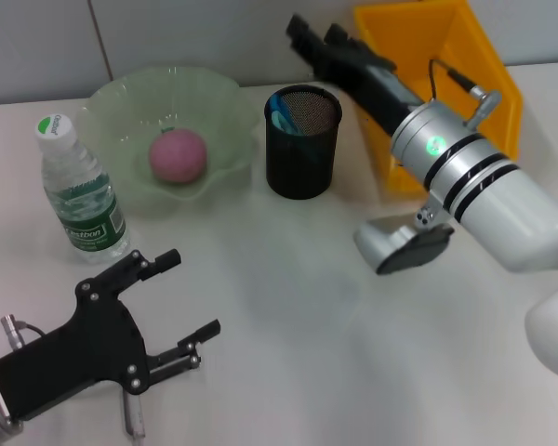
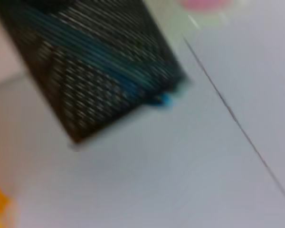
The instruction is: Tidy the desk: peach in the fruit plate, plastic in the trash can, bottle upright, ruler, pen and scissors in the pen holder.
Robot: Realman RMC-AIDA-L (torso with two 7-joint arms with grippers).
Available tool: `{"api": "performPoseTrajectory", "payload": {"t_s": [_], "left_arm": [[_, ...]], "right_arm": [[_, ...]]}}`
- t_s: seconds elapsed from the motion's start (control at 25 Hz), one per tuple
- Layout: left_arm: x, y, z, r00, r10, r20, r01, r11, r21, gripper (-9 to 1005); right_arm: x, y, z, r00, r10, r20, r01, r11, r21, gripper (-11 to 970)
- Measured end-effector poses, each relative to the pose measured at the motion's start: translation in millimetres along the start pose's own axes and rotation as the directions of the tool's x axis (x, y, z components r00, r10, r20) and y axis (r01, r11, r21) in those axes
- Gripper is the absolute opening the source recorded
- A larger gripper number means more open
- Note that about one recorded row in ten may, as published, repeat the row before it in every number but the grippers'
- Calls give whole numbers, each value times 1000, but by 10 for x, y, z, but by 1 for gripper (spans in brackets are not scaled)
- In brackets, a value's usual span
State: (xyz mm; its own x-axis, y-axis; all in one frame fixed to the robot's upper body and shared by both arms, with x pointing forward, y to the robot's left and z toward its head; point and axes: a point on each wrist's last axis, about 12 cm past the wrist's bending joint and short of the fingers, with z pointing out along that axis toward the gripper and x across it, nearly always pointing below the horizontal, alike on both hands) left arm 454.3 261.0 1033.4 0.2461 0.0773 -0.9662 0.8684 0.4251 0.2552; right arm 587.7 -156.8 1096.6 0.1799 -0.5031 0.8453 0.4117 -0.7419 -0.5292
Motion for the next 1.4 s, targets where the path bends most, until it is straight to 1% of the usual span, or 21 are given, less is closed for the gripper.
{"api": "performPoseTrajectory", "payload": {"t_s": [0.08, 0.16, 0.2, 0.24, 0.28, 0.32, 0.36, 0.48, 0.56, 0.6, 0.64, 0.68, 0.76, 0.84, 0.88, 1.0, 1.08, 1.12, 1.16, 1.24, 1.4], "left_arm": [[-10, 26, 12, 1000, 4, 8, -4, 1000, -14, 792], [-17, 41, 24, 1000, 3, 15, -2, 1000, -27, 792], [-24, 52, 35, 1000, -6, 30, 7, 999, -50, 792], [-24, 52, 35, 1000, -6, 30, 7, 999, -50, 792], [-27, 57, 38, 999, -11, 39, 14, 998, -67, 792], [-28, 58, 37, 999, -17, 46, 20, 996, -81, 792], [-30, 63, 34, 998, -22, 54, 27, 994, -102, 792], [-31, 66, 22, 998, -27, 63, 35, 991, -130, 792], [-30, 65, 10, 997, -38, 73, 49, 986, -156, 792], [-29, 64, 6, 996, -43, 76, 55, 985, -165, 792], [-28, 62, -3, 996, -46, 79, 59, 983, -175, 792], [-26, 61, -15, 996, -49, 80, 63, 981, -186, 792], [-23, 56, -33, 995, -53, 81, 68, 978, -197, 791], [-20, 54, -51, 995, -60, 83, 76, 975, -207, 791], [-19, 53, -55, 995, -63, 83, 79, 975, -210, 791], [-18, 56, -87, 992, -93, 90, 111, 968, -225, 791], [-20, 65, -104, 989, -115, 94, 134, 965, -227, 791], [-22, 72, -111, 988, -120, 95, 139, 964, -227, 791], [-23, 76, -114, 988, -122, 95, 141, 964, -227, 791], [-19, 79, -124, 988, -127, 89, 144, 963, -228, 791], [-9, 77, -137, 988, -130, 80, 145, 962, -229, 791]], "right_arm": [[109, -74, 29, 988, 141, -65, -139, 990, 37, 636], [251, -194, 80, 933, 338, -125, -327, 940, 101, 636], [423, -335, 124, 812, 559, -168, -529, 827, 191, 636], [423, -335, 124, 812, 559, -168, -529, 827, 191, 635], [498, -386, 131, 738, 651, -177, -611, 756, 235, 635], [637, -465, 122, 557, 813, -171, -747, 580, 324, 635], [637, -465, 122, 557, 813, -171, -747, 580, 324, 635], [764, -497, 87, 291, 950, -115, -859, 312, 405, 635], [829, -512, 68, 81, 996, -47, -891, 93, 445, 635], [848, -516, 58, -12, 1000, -11, -891, -5, 453, 635], [863, -512, 45, -127, 991, 38, -881, -130, 455, 635], [868, -507, 35, -234, 969, 86, -862, -247, 442, 635], [832, -491, 31, -426, 891, 156, -805, -452, 383, 635], [772, -482, 47, -581, 793, 183, -736, -607, 299, 634], [725, -464, 58, -673, 719, 174, -681, -694, 233, 634], [679, -386, 60, -837, 536, 114, -524, -843, 120, 634], [669, -336, 56, -916, 401, 29, -398, -914, 75, 634], [657, -333, 32, -951, 303, -60, -306, -950, 57, 634], [657, -333, 32, -951, 303, -60, -306, -950, 57, 634], [665, -367, -28, -957, 254, -141, -263, -963, 51, 634], [679, -378, -169, -935, 234, -268, -256, -965, 53, 633]]}}
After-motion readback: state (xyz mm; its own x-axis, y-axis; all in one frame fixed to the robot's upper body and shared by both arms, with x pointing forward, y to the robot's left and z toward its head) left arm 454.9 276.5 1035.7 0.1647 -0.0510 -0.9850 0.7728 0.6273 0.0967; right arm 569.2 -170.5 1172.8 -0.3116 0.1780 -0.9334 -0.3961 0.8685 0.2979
